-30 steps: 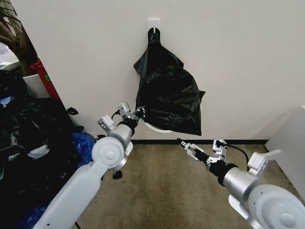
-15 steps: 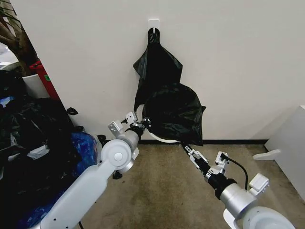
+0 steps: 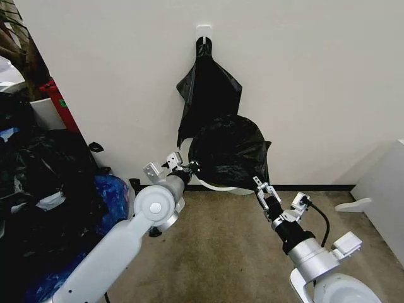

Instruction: Place the garbage bag over the trash bin.

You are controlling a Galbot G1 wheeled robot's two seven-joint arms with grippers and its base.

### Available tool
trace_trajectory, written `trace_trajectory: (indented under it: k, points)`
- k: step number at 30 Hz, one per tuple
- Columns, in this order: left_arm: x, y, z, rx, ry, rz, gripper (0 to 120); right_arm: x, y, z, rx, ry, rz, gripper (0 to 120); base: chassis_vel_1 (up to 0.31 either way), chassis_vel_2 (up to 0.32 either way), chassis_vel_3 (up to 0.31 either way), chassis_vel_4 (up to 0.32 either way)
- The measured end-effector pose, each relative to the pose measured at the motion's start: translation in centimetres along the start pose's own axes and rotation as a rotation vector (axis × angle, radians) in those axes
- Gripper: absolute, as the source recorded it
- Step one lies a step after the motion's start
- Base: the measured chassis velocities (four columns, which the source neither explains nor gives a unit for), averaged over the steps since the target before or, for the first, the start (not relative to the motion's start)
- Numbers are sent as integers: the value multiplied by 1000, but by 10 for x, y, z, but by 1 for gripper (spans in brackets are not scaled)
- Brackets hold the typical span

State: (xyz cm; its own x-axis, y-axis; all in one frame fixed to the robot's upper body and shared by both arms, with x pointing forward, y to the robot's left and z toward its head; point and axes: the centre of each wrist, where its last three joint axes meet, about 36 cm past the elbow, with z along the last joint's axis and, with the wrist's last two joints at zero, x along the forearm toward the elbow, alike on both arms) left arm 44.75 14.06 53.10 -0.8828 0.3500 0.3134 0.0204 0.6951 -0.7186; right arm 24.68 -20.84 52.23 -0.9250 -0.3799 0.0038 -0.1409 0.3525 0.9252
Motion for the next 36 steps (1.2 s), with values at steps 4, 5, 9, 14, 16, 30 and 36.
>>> trace_trajectory:
  k: [4,5,9,14,16,30,36]
  points:
    - [-2,-4,-2,9,2,7,1,2,-1,2,3,5,-8,99,0,0,0,0]
    - [-2,-5,-3,15,6,8,1,1,-1,2,7,1,-20,99,0,0,0,0]
    - [-2,-6,-2,27,17,9,1,-1,-1,0,33,-23,-61,98,0,0,0,0]
    - [-1,-7,-3,46,37,9,1,-2,-16,4,95,-38,-89,99,0,0,0,0]
    - [-1,-9,-6,52,40,12,1,-3,-22,6,117,-38,-92,98,0,0,0,0]
    - [-2,-11,-6,55,47,20,1,-9,-31,5,124,-66,-120,86,0,0,0,0]
    - [-2,-10,-6,54,50,19,1,-10,-31,4,123,-70,-125,74,0,0,0,0]
